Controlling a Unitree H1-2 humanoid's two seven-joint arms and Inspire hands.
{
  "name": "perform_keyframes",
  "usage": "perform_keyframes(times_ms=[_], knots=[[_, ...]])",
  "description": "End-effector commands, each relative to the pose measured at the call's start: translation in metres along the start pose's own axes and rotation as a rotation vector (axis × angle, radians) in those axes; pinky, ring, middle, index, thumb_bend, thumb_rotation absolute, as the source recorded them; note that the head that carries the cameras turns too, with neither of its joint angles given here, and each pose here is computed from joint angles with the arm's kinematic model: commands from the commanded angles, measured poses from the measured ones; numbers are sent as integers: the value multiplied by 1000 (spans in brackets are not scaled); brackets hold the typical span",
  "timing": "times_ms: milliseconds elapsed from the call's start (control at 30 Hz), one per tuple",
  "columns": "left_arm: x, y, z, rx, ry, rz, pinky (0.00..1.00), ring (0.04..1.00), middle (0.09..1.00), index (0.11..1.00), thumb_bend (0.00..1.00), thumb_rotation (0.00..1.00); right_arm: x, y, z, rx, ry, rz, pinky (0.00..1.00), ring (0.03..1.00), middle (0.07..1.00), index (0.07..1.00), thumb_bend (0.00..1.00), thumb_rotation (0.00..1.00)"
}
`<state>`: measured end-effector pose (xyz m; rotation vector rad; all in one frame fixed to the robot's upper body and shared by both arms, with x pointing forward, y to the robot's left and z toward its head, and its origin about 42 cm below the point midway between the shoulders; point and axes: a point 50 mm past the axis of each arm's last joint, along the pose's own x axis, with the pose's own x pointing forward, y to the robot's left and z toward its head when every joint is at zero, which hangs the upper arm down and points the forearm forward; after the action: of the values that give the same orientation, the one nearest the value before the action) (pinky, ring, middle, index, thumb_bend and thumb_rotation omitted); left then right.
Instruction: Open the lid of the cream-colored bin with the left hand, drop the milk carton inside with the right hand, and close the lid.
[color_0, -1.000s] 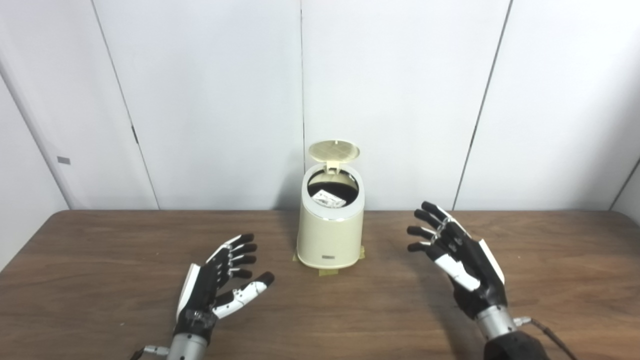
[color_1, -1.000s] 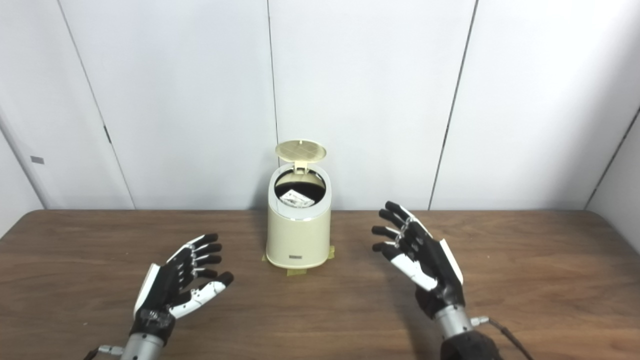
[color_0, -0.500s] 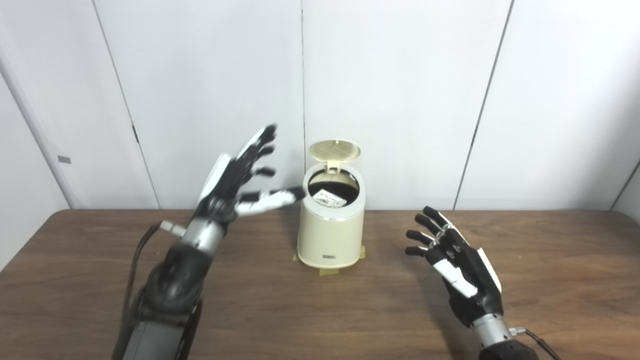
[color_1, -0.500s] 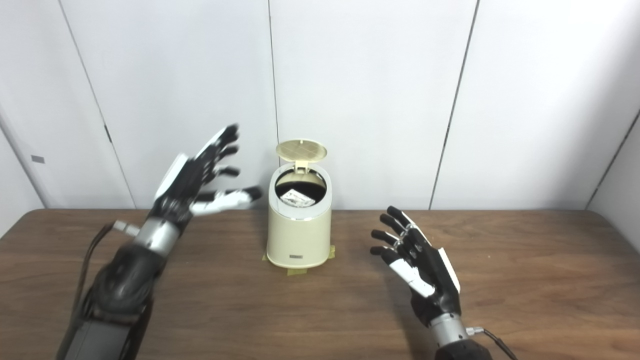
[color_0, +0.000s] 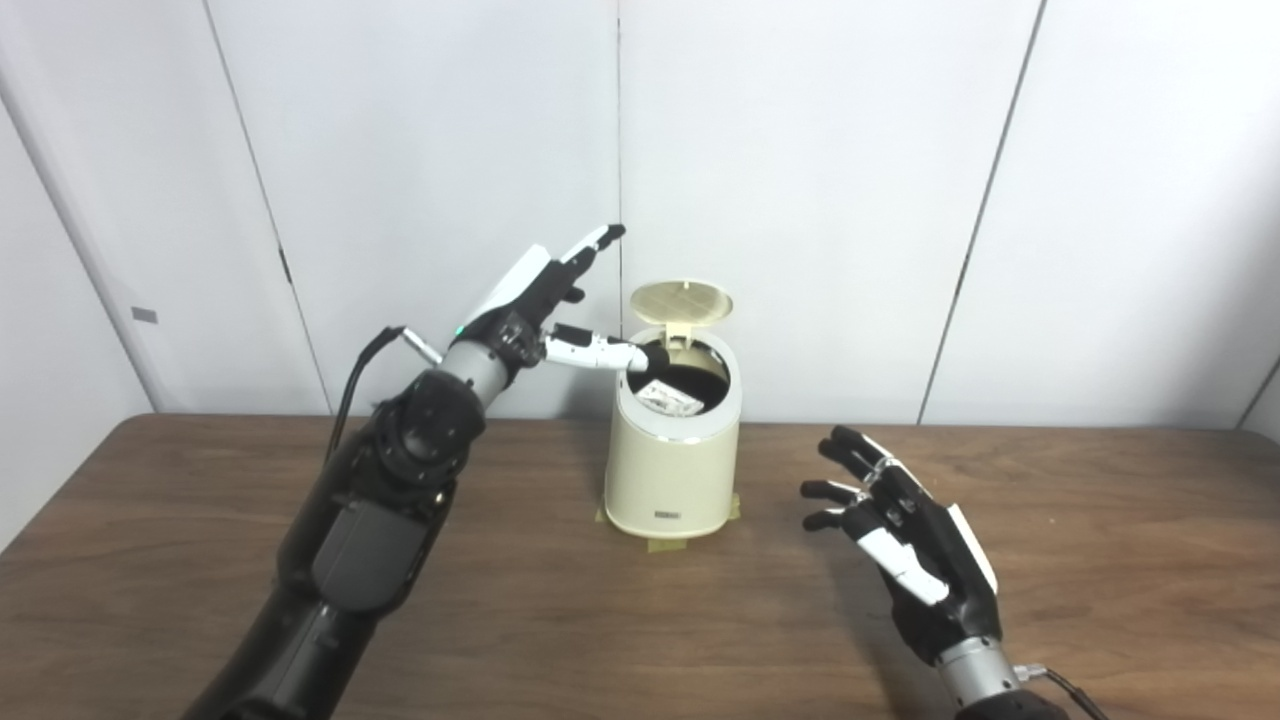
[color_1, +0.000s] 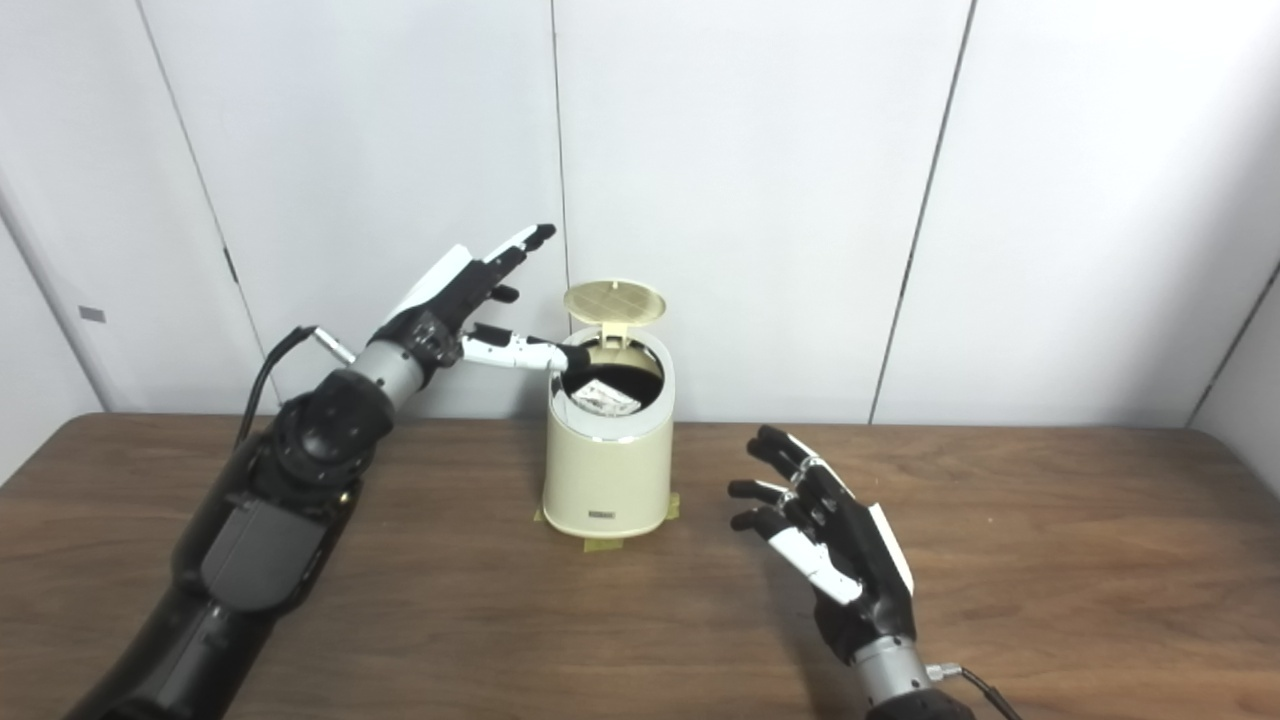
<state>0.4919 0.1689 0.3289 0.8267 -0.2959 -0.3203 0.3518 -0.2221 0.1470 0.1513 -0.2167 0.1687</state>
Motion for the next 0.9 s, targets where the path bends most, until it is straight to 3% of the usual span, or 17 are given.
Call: perform_keyframes(times_ms=[0,167,233,300,367,633,867], knots=[[13,23,31,94,-109,41,864,977,979,951,952,365,10,5,19,-34,-88,36,502,636,793,782,694,463],[17,18,34,230,-126,4,799,946,920,879,944,357,10,7,20,-36,-75,38,508,618,785,769,711,475],[16,17,35,262,-131,-13,817,960,906,864,945,345,10,8,20,-42,-72,41,513,614,783,765,719,483],[14,16,36,295,-141,-34,953,990,885,841,955,341,10,8,19,-48,-69,48,508,615,790,771,714,500],[13,16,37,308,-151,-51,991,998,873,827,964,341,11,9,18,-43,-65,49,505,614,791,773,716,507],[6,19,40,308,-187,-96,1000,1000,863,817,1000,373,13,14,16,-29,-53,50,490,617,784,771,733,497],[0,23,39,356,-199,-116,1000,1000,862,826,969,373,14,17,16,-15,-49,46,476,608,778,760,748,482]])
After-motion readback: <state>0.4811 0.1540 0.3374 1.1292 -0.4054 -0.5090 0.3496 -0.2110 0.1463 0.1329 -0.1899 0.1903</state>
